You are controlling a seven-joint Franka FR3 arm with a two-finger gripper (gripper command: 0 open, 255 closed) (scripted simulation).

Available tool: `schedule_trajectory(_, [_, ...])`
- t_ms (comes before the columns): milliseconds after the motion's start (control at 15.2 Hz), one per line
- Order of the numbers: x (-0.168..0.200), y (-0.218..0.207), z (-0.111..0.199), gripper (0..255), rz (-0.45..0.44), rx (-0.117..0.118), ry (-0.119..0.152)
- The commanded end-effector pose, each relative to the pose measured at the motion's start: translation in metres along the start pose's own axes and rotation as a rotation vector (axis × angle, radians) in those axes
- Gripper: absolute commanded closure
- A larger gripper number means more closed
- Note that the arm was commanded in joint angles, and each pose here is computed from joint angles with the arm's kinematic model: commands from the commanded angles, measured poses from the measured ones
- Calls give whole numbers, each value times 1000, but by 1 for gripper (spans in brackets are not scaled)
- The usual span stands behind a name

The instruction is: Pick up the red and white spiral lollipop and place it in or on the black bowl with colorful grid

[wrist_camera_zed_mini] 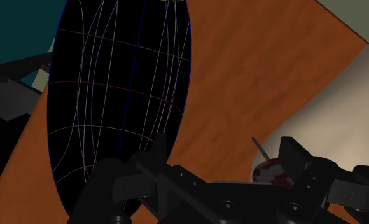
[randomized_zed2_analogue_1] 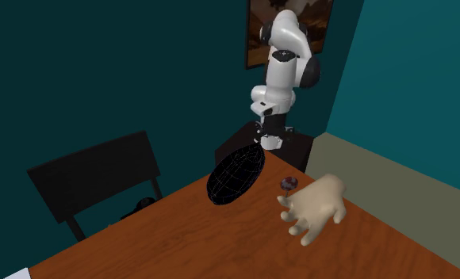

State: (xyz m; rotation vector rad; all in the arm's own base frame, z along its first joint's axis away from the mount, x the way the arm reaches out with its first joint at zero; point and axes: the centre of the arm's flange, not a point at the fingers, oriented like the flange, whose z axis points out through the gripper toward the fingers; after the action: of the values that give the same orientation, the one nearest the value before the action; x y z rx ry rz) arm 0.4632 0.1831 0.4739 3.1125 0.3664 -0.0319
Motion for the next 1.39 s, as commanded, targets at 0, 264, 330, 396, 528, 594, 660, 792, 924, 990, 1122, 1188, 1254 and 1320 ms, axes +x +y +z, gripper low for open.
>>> schedule_trajectory(0, [17,-19,9,0,-25,1,3])
schedule_trajectory(264, [49,-55,28,0,-73,0,6])
schedule_trajectory(330, [57,-64,33,0,-85,0,7])
schedule_trajectory(396, [65,-74,38,0,-97,0,8])
schedule_trajectory(528, [78,-90,46,0,-117,0,9])
schedule_trajectory(594, [78,-90,52,0,-117,0,9])
schedule_trajectory(660, [78,-90,57,0,-117,0,9])
schedule_trajectory(792, [78,-90,68,0,-117,0,9])
schedule_trajectory(924, [78,-90,78,0,-117,0,9])
schedule_trajectory(990, [78,-90,83,0,-117,0,9])
schedule_trajectory(1122, [78,-90,86,0,-117,0,9])
schedule_trajectory(1188, [78,-90,86,0,-117,0,9])
schedule_trajectory(1254, [78,-90,86,0,-117,0,9])
schedule_trajectory(1320, [78,-90,86,0,-117,0,9])
